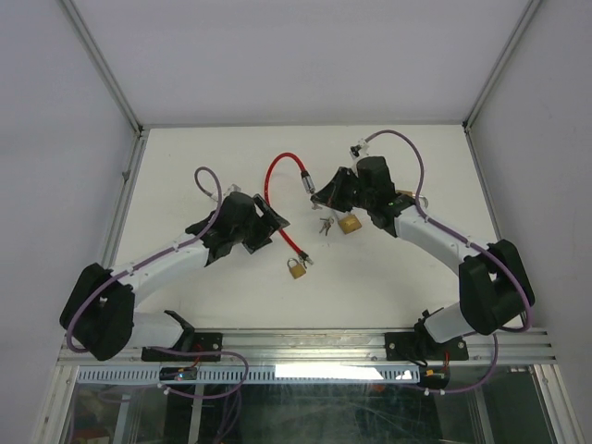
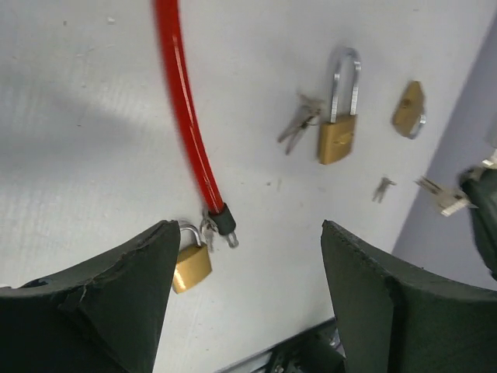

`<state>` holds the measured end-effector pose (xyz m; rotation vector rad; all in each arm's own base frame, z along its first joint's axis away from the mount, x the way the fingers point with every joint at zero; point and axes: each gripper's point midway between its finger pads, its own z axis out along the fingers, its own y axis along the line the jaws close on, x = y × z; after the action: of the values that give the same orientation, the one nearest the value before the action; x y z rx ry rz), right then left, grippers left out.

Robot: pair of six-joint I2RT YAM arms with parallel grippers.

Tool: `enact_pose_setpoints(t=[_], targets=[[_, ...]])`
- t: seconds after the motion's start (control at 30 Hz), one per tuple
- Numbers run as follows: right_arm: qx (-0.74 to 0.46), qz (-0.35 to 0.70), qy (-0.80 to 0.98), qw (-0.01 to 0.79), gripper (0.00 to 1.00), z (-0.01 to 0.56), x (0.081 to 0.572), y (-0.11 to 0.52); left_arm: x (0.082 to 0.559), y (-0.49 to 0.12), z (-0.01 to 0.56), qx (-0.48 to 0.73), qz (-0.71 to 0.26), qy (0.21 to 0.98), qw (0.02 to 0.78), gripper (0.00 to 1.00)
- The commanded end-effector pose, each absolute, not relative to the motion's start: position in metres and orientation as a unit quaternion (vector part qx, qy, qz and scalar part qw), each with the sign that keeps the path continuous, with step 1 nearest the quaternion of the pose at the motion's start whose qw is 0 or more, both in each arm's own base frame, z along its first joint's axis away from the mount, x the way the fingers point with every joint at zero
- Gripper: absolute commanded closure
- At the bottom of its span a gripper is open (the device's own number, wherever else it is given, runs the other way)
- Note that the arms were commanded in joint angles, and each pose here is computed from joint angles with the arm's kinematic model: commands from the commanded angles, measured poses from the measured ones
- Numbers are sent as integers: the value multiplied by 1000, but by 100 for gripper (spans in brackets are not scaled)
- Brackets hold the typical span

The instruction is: Unlock with the key

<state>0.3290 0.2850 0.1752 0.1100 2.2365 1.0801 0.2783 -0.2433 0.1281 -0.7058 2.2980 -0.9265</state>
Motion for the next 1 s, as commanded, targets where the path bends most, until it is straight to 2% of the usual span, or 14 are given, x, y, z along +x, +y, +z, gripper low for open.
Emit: enact_pose_setpoints(t=[0.0, 0.27, 0.43, 0.53, 0.87, 0.97], targets=[[47, 430, 833, 346, 100, 199, 332, 285, 292, -248, 110, -276, -292, 882, 247, 26], [48, 426, 830, 357, 100, 202, 333, 280, 310, -262, 57, -265, -219, 919, 194, 29], [48, 426, 828, 361, 100, 205, 334, 278, 306, -267, 32, -257, -198, 933, 157, 39], [47, 427, 827, 363, 100, 207, 335, 277, 306, -266, 23, -258, -189, 935, 151, 48], [35, 427, 825, 368, 100, 218, 338, 274, 332, -244, 36, -252, -141, 935, 206, 99], [27, 425, 827, 368, 100, 222, 337, 274, 342, -228, 46, -251, -126, 933, 225, 100]])
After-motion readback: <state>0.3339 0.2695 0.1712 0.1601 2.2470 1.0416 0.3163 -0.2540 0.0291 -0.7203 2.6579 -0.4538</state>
